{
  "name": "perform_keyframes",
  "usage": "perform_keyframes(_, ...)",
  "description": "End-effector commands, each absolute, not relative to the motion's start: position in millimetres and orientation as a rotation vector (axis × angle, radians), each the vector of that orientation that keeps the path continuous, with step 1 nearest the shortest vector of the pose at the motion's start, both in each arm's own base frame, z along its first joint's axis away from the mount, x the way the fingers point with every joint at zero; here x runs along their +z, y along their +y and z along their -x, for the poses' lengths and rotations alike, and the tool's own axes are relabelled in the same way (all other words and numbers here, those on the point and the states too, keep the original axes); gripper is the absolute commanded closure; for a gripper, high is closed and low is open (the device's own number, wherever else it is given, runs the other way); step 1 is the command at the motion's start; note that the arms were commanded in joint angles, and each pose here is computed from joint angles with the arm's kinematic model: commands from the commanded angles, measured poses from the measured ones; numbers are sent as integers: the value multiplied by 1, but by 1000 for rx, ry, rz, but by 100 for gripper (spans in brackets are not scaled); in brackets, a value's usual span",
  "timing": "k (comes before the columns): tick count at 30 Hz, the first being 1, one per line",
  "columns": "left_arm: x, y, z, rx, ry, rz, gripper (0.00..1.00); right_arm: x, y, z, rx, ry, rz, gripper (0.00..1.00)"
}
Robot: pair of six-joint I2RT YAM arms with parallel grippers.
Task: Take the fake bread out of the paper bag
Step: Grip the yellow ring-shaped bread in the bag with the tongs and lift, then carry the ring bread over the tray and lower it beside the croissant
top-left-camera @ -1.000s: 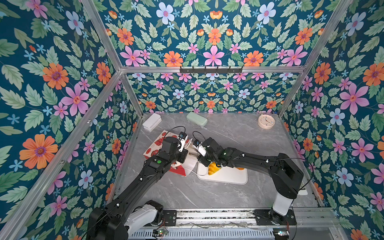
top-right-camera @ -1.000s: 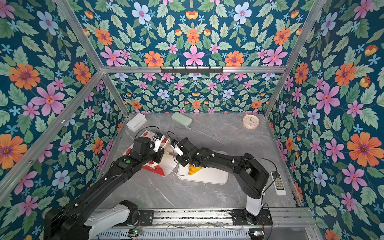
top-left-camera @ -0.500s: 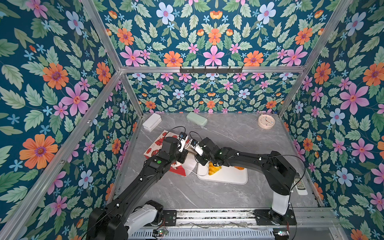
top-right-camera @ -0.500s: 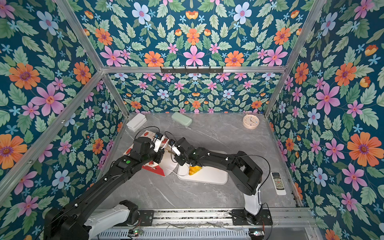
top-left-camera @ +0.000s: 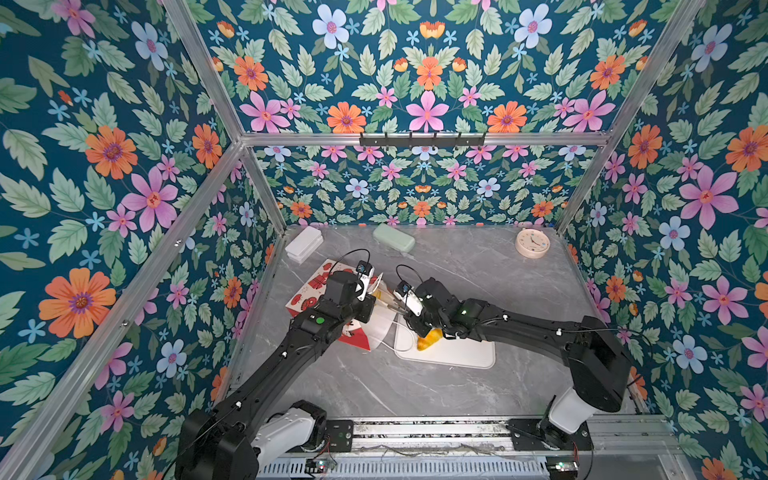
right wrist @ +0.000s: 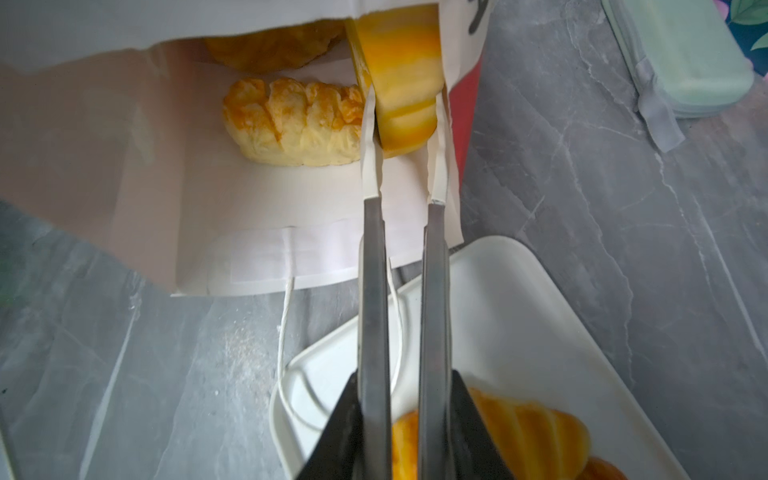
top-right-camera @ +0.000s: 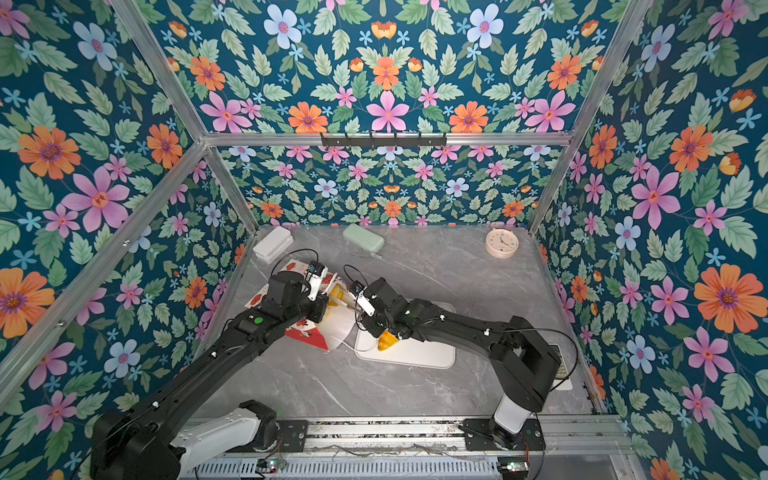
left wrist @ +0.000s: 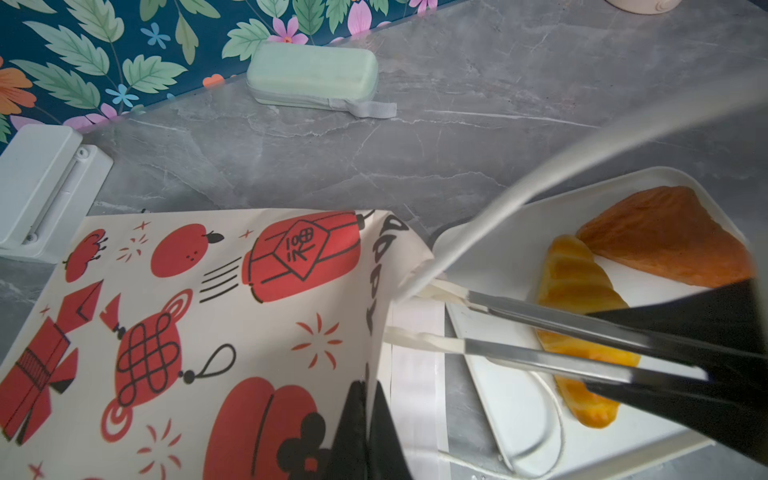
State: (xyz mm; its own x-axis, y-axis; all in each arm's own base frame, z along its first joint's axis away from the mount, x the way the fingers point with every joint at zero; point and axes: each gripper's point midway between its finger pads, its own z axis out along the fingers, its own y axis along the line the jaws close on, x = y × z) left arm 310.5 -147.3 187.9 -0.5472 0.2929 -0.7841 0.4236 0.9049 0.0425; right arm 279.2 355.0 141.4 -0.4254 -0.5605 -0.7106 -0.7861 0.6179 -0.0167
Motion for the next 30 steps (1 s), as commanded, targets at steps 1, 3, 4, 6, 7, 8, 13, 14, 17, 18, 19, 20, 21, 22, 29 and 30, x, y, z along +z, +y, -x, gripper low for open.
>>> perform_keyframes(1,197,-143,-319,-179,2162,-449,100,152,351,-268,473,2151,1035,77)
perform_keyframes(3,197,-142,-320,-178,2166,-436,100,157,340,-259,492,2153,1015,77)
perform_keyframes(4,197,-141,-321,-176,2164,-434,100,161,335,-254,504,2153,999,77)
perform_keyframes(6,197,-140,-322,-175,2166,-431,100,171,323,-243,534,2145,966,77)
perform_keyframes(7,197,-140,-322,-175,2165,-429,100,176,317,-239,542,2145,950,77)
perform_keyframes(8,197,-140,-322,-176,2165,-428,100,180,310,-235,546,2149,931,77)
perform_keyframes(13,198,-139,-322,-184,2160,-425,100,190,273,-217,511,2191,859,77)
perform_keyframes(14,199,-138,-323,-182,2159,-423,100,191,265,-213,499,2203,841,77)
perform_keyframes(17,200,-136,-322,-180,2156,-417,100,192,237,-203,432,2269,778,77)
perform_keyframes(18,201,-136,-322,-178,2154,-416,100,190,225,-199,393,2312,753,77)
perform_keyframes(19,203,-135,-322,-178,2150,-416,100,188,214,-197,351,2351,718,78)
perform_keyframes(20,203,-134,-322,-176,2149,-413,100,186,203,-192,309,2398,697,78)
perform_keyframes(21,203,-134,-321,-175,2147,-415,100,182,193,-188,262,2445,676,79)
perform_keyframes(22,204,-134,-322,-176,2144,-416,100,181,186,-184,226,2471,665,79)
perform_keyframes(29,206,-134,-320,-182,2134,-424,100,185,162,-163,52,2547,614,80)
perform_keyframes(30,207,-133,-320,-183,2131,-425,100,185,156,-161,5,2557,595,80)
